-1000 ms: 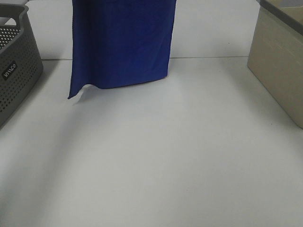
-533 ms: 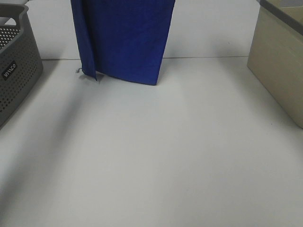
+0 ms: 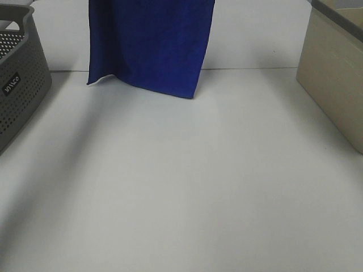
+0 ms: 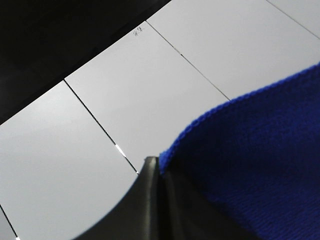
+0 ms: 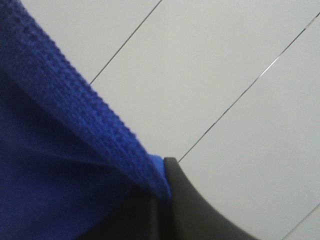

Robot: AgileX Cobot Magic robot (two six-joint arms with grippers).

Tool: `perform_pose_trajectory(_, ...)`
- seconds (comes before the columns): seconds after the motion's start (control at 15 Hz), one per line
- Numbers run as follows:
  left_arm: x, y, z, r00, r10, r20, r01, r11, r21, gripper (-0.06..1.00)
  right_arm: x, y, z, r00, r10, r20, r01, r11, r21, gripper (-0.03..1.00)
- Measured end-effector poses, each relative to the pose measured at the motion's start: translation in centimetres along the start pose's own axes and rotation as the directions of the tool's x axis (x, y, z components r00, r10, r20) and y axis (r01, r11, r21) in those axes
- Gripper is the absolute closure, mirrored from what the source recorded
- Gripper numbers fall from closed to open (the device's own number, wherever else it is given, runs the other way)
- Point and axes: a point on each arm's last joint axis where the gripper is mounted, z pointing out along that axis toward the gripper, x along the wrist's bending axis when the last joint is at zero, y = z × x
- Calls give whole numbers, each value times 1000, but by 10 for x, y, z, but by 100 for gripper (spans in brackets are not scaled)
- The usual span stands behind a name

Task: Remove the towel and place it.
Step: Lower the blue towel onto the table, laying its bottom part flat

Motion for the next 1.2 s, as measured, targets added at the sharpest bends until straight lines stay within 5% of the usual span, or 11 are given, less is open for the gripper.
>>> perform_pose_trajectory(0.27,-3,-3,0,1000,-2,5,2,1000,5,94,-22,5,-1,998,-1,68,6,997,-71,95)
perform_pose_trajectory(0.73,-17,-13,-1,999,-33,27,32,999,38,94,-20,-14,3,998,34,55,-34,999,-1,95)
perform_pose_trajectory(1.0,-34,-15,0,986,-157,62,144,973,181,94,-16,-28,-1,987,163,-2,-160,967,197,95)
perform_pose_trajectory(1.2,-45,-5,0,970,-230,74,187,908,374,94,-22,-19,-14,968,248,-31,-227,923,312,95)
